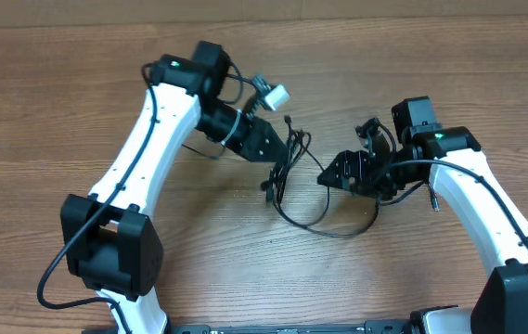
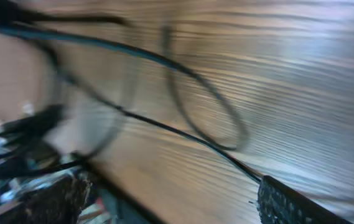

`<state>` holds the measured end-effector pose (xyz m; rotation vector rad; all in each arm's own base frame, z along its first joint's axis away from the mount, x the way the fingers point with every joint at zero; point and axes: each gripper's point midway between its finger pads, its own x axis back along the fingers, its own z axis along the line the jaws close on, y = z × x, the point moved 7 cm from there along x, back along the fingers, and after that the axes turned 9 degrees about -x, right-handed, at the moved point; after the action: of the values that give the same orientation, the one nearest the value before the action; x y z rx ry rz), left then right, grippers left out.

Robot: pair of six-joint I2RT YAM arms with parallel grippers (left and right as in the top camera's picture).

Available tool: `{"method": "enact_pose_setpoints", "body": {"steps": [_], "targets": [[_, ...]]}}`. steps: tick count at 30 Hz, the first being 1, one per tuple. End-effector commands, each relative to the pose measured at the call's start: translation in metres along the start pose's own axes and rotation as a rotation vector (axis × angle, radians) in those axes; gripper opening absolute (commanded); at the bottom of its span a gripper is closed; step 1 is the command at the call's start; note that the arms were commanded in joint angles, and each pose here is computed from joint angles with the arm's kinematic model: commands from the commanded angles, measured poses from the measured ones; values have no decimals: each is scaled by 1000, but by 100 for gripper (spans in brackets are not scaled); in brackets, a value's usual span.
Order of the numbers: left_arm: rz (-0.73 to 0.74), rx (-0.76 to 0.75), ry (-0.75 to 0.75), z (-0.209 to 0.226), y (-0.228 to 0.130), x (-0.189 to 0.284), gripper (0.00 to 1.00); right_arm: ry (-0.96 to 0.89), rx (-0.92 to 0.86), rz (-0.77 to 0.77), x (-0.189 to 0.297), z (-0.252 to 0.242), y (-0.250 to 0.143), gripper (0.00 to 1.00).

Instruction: Untangle cables

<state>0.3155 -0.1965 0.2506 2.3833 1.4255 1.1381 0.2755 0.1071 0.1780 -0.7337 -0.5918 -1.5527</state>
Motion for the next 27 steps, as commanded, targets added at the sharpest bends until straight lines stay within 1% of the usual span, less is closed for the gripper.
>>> {"method": "enact_pose_setpoints", "body": {"steps": [1, 3, 6, 7, 10, 11, 14, 17, 20, 24, 25, 27], "targets": [[117, -147, 125, 1, -5, -8, 4, 162, 70, 15, 9, 24, 3, 86], [174, -158, 177, 3, -8, -13, 4, 173, 71, 16, 10, 25, 4, 86], [185, -164, 182, 2, -9, -15, 4, 183, 64, 19, 10, 26, 3, 85], [184, -164, 181, 1, -8, -15, 4, 199, 65, 24, 10, 28, 3, 83], [186, -167, 178, 1, -8, -16, 4, 228, -22, 34, 11, 31, 4, 82], [182, -167, 173, 0, -8, -16, 4, 244, -61, 39, 11, 33, 5, 82], [164, -166, 146, -3, -6, -17, 4, 298, -105, 51, 13, 39, 7, 82], [117, -171, 74, -11, -2, -20, 4, 334, -158, 50, 14, 44, 11, 81], [103, -185, 43, -15, 0, -22, 4, 342, -193, 42, 15, 46, 15, 74], [111, -191, 37, -18, 0, -25, 4, 350, -233, 34, 16, 48, 19, 56], [111, -193, 33, -19, 0, -26, 4, 351, -240, 34, 16, 48, 19, 53], [105, -198, 11, -23, 1, -29, 4, 356, -265, 30, 16, 49, 21, 41]]}}
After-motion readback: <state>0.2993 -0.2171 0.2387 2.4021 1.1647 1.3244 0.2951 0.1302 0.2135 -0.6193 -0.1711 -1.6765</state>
